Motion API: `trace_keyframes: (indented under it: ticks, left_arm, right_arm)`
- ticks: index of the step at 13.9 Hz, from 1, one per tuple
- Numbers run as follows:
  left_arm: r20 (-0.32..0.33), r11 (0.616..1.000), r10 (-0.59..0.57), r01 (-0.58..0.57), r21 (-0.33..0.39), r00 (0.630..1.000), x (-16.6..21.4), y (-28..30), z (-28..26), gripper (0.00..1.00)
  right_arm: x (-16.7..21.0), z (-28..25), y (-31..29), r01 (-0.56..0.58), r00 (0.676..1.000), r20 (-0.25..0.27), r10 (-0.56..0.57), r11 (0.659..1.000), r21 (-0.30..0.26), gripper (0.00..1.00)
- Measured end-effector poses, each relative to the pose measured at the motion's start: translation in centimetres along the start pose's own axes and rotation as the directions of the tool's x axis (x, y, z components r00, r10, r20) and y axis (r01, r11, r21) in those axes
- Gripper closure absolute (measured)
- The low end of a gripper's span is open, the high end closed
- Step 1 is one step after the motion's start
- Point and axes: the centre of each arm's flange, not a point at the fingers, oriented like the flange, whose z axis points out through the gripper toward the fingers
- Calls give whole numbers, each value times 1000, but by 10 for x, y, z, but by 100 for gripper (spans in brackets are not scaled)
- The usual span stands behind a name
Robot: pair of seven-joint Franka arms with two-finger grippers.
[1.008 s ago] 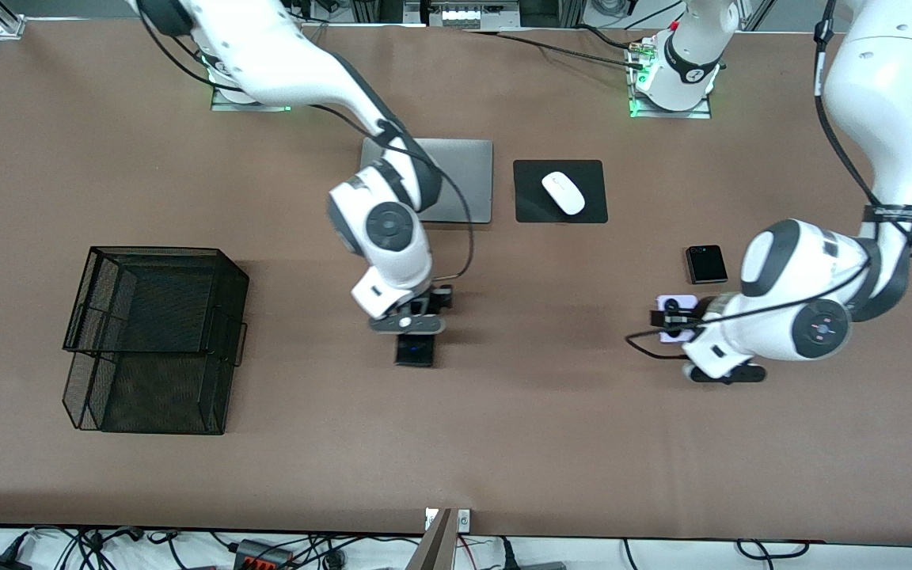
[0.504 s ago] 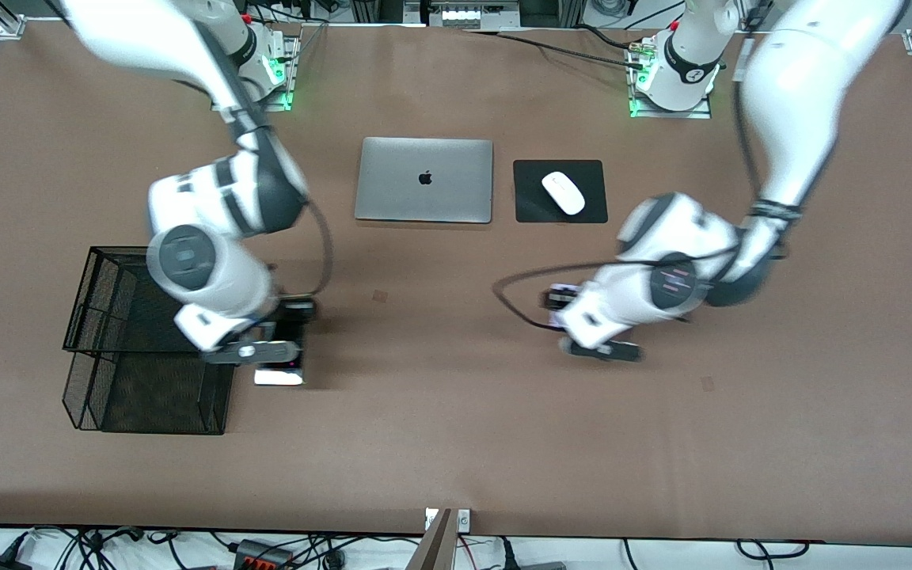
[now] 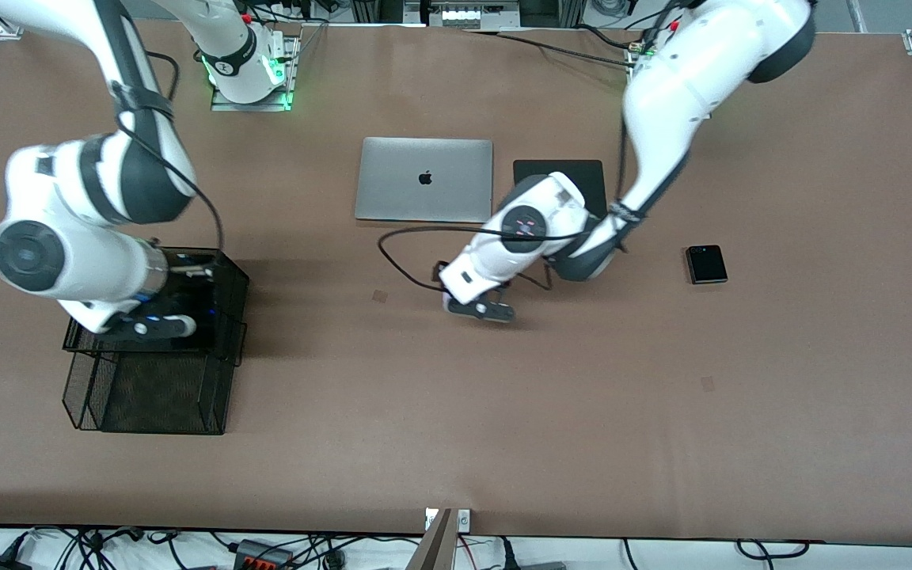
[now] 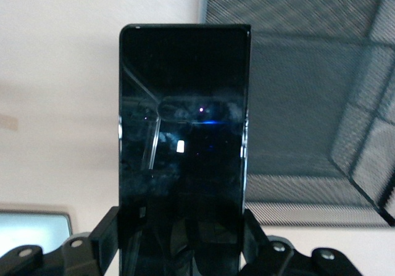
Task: Place phones with both arms
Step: 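Drop the slab phone in the basket while the left gripper sets down the white phone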
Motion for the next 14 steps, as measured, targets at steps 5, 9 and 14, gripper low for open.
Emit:
trace_keyframes:
  ticks: [5, 9, 14]
  left_arm:
    - [-23, 998, 16, -14, 62, 1000, -13, 11, 23, 11]
    - [-33, 996, 0, 3, 86, 999, -1, 6, 0, 0]
    - [-19, 956, -68, 70, 284, 998, 33, -50, -118, 0]
  right_arm:
    - [-2, 55, 40, -56, 991, 123, 55, 998, 7, 20]
    - [9, 73, 43, -62, 992, 112, 60, 998, 10, 20]
    - [24, 87, 56, -82, 995, 59, 81, 996, 20, 20]
